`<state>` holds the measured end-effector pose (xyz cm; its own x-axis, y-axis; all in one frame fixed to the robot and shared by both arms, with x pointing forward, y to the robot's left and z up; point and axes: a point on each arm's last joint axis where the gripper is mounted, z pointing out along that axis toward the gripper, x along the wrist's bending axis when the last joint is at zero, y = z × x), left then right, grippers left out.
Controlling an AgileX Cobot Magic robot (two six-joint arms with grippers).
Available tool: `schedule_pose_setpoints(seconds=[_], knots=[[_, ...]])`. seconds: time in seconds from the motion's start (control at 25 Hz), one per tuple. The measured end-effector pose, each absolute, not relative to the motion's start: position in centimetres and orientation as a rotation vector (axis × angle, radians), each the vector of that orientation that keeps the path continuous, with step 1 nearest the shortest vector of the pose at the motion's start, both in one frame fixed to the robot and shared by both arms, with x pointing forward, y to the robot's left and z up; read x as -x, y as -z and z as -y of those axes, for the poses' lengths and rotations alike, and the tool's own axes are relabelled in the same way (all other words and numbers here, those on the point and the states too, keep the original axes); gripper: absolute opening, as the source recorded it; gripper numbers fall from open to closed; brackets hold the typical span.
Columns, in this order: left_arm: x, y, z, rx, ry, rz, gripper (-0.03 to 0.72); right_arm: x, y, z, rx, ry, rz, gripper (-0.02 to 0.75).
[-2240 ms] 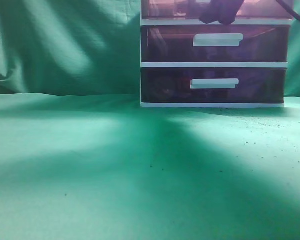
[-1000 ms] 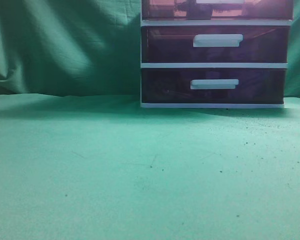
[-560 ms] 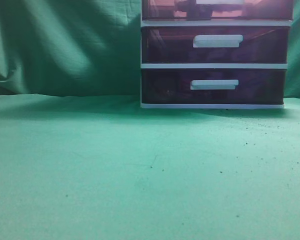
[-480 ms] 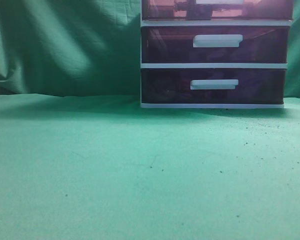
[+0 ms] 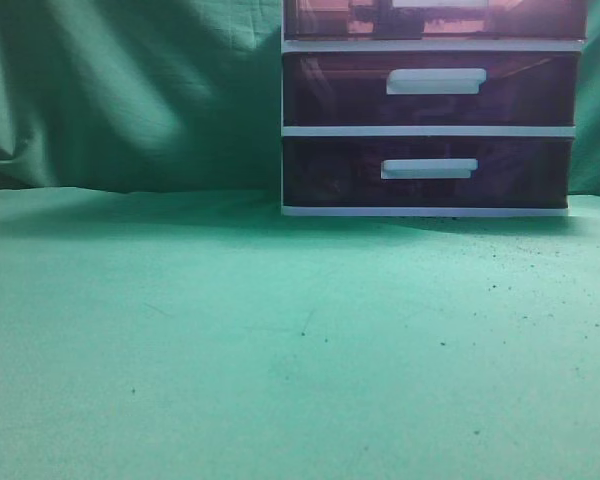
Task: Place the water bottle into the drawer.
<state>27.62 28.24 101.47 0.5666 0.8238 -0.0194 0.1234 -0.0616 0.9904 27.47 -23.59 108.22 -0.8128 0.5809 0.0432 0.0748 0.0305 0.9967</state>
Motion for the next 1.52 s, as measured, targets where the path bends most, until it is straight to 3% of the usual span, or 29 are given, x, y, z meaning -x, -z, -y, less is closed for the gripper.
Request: schedule_pose_setpoints(seconds=[0.36,0.92,1.52], knots=[[-28.3,-97.2,-27.8,-1.679,-0.695,-0.871,0.0,-28.7,-107.2,24.1,-0.791,-1.828,-1.798,0.0],[-28.3,-96.9,-27.8,-1.688,-0.693,-0.876,0.0,-28.6,-106.6,24.0,-0.757,-1.79,-1.839,0.0],[-28.3,-96.9,-27.8,-1.69,-0.702,-0.872,0.0,-29.1,-98.1,28.9,-1.281,-1.322,-1.378,0.0]])
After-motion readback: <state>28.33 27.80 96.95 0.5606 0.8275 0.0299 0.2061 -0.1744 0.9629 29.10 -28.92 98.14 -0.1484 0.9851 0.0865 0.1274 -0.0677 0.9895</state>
